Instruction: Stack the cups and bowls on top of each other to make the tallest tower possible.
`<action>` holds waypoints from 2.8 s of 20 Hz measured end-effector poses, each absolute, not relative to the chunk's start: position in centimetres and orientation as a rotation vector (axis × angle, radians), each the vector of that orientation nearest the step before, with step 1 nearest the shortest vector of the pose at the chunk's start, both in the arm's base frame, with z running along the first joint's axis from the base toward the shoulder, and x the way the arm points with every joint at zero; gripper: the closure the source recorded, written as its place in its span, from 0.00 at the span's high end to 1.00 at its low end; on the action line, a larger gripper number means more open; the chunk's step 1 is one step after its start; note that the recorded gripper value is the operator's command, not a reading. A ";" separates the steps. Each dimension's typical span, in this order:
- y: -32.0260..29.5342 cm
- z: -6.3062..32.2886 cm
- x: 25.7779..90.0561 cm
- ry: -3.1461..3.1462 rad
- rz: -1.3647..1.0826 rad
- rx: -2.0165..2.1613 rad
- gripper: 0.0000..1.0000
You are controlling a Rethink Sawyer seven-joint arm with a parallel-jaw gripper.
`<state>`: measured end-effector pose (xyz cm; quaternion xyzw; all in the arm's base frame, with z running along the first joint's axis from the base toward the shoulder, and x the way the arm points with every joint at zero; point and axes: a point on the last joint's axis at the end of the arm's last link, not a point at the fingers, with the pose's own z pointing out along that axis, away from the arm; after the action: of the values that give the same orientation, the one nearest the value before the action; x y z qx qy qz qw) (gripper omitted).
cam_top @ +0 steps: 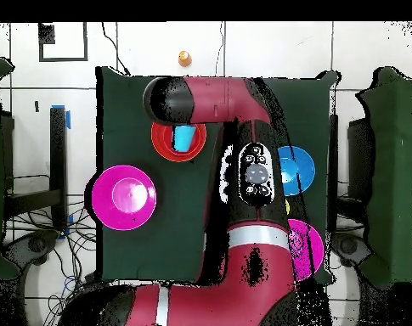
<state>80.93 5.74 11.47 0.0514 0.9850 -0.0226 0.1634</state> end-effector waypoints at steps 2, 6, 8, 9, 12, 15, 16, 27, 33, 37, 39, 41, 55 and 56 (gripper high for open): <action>5.7 10.8 81.2 2.789 -0.053 0.149 1.00; 5.9 8.0 81.6 2.744 -0.001 0.173 1.00; 6.2 6.9 81.4 2.750 0.015 0.183 1.00; 6.3 6.3 81.3 2.759 0.021 0.187 1.00; 6.6 4.8 80.7 2.784 0.035 0.200 1.00; 6.8 3.8 80.2 2.819 0.048 0.215 1.00; 6.9 3.5 79.9 2.833 0.053 0.222 1.00; 8.7 3.7 77.5 3.024 0.095 0.276 1.00; 10.4 5.1 77.5 3.045 0.121 0.296 1.00; 10.5 5.3 77.9 3.018 0.133 0.307 1.00; 10.4 5.0 78.2 2.994 0.134 0.311 1.00; 10.2 4.6 78.4 2.971 0.133 0.315 1.00; 8.7 -1.4 74.3 3.139 -0.021 0.334 1.00; 8.6 -1.4 74.3 3.144 -0.027 0.337 1.00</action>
<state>74.30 8.65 -1.39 0.1067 0.9942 -0.0085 -0.0101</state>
